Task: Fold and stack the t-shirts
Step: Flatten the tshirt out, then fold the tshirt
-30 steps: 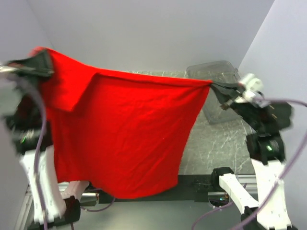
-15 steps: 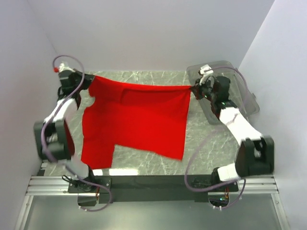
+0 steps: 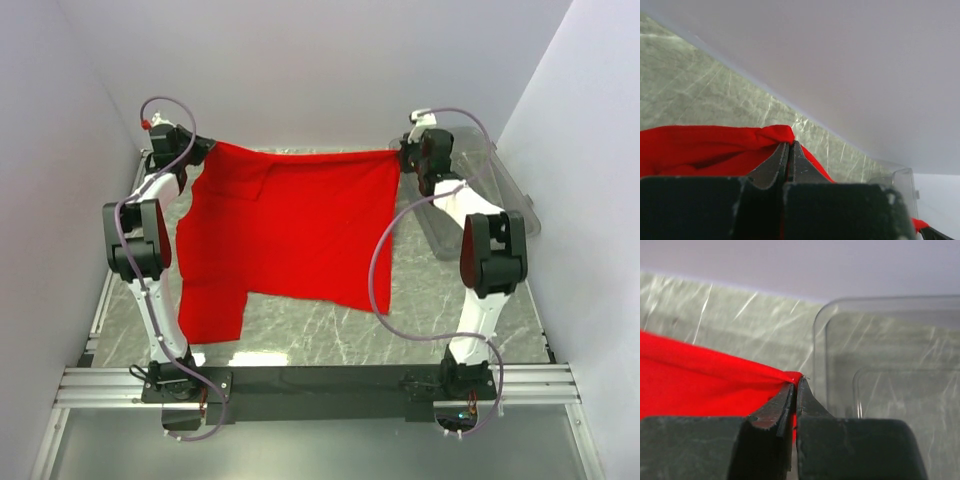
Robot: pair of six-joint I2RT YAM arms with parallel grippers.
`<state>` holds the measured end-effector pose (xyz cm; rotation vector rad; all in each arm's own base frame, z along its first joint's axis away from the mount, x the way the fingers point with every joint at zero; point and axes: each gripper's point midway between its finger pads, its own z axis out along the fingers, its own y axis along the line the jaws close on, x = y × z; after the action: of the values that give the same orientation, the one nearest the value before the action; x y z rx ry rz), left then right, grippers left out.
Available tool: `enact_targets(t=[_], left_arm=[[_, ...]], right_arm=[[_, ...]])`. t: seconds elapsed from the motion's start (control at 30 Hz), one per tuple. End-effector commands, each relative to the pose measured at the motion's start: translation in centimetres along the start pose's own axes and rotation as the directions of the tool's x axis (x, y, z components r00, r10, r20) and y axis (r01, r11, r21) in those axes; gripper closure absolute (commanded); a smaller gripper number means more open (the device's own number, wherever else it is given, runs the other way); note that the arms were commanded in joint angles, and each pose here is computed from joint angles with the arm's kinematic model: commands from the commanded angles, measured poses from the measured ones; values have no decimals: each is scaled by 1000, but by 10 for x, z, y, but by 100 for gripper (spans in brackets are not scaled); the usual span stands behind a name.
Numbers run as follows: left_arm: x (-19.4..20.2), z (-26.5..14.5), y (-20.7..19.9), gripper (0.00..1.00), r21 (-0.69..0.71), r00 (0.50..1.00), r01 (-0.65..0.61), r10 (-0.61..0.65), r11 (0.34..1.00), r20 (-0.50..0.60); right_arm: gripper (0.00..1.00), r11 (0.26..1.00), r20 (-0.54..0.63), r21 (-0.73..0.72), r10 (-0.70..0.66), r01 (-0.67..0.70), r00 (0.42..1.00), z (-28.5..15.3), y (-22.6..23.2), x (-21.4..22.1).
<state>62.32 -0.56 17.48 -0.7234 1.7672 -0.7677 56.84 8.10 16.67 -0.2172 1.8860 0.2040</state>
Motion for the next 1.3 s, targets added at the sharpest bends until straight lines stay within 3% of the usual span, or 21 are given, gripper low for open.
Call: enact_targets(t=[0.0,0.23,0.63,1.27], left_arm=[[-15,11,-14,99,45,999,25,-26,999,29],[-5,39,1,99,29,998,63,-63,998,-27],[-9,50,8,99,36,996,88,-88,995,-19],[-21,9,15,99,98,997,31,-25,995,-70]], right_arm=[[100,992,91,103,66,-75,994,15,-20,-43],[100,992,59,91,80,-85,995,34,-16,-33],[100,996,16,71,60,-61,998,40,-13,-20],[100,991,-7,-109,-84,83,996,2,17,-16]])
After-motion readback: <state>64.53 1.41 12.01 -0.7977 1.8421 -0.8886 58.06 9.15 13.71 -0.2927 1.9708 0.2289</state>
